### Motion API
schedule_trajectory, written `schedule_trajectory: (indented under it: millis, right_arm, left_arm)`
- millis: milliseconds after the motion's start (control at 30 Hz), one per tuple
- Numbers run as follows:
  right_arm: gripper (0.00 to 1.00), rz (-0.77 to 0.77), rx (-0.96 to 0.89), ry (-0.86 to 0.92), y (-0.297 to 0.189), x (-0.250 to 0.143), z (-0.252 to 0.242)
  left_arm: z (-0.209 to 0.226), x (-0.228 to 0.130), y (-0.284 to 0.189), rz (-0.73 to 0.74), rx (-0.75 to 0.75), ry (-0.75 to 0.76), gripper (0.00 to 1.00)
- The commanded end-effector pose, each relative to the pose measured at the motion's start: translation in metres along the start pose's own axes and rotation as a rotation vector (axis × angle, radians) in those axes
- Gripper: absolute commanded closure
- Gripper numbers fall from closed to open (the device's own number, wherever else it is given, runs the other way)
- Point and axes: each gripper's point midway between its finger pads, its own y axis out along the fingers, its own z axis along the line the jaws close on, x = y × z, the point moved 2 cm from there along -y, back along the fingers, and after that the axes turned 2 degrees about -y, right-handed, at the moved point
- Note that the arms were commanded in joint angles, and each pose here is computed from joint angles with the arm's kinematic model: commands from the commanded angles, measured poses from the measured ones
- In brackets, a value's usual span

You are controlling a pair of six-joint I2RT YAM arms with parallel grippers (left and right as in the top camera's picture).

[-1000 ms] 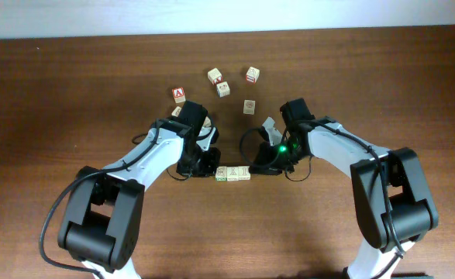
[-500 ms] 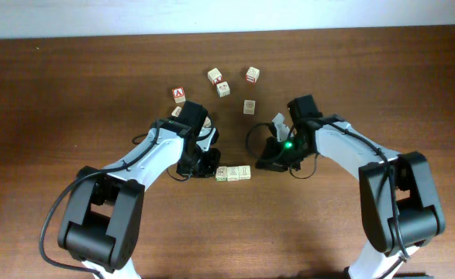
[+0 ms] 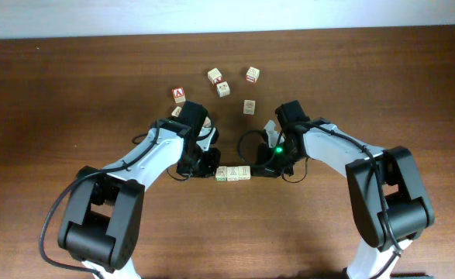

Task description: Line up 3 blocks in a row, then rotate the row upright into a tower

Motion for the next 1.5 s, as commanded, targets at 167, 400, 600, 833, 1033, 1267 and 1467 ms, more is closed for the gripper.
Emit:
schedule_trajectory:
  millis: [167, 400, 600, 833, 1033, 1267, 1467]
  right_arm:
    - [0.96, 0.013, 0.121, -0.191, -0.006, -0.003, 0.027]
    - [0.96, 0.022, 0.134, -0.322, -0.004, -0.003, 0.074]
    - [0.96, 0.023, 0.144, -0.358, -0.008, -0.001, 0.100]
    - [0.96, 0.029, 0.098, -0.357, 0.001, -0.006, 0.104]
    - [0.96, 0.028, 0.079, -0.340, 0.003, -0.007, 0.103]
    - [0.96, 0.034, 0.047, -0.317, 0.004, -0.009, 0.098]
    - [0.96, 0.029, 0.050, -0.322, 0.001, -0.007, 0.102]
  left_arm:
    - [-0.002, -0.005, 0.006, 0.023, -0.014, -0.015, 1.00]
    - [-0.002, -0.005, 0.006, 0.023, -0.014, -0.015, 1.00]
    - [-0.002, -0.004, 0.006, 0.019, -0.015, -0.013, 1.00]
    - [-0.002, -0.004, 0.006, 0.020, -0.015, -0.013, 1.00]
    - [-0.002, -0.004, 0.006, 0.020, -0.015, -0.013, 1.00]
    - [0.022, 0.004, 0.001, -0.016, 0.066, -0.049, 1.00]
    - [0.077, 0.022, -0.020, -0.084, 0.062, -0.195, 1.00]
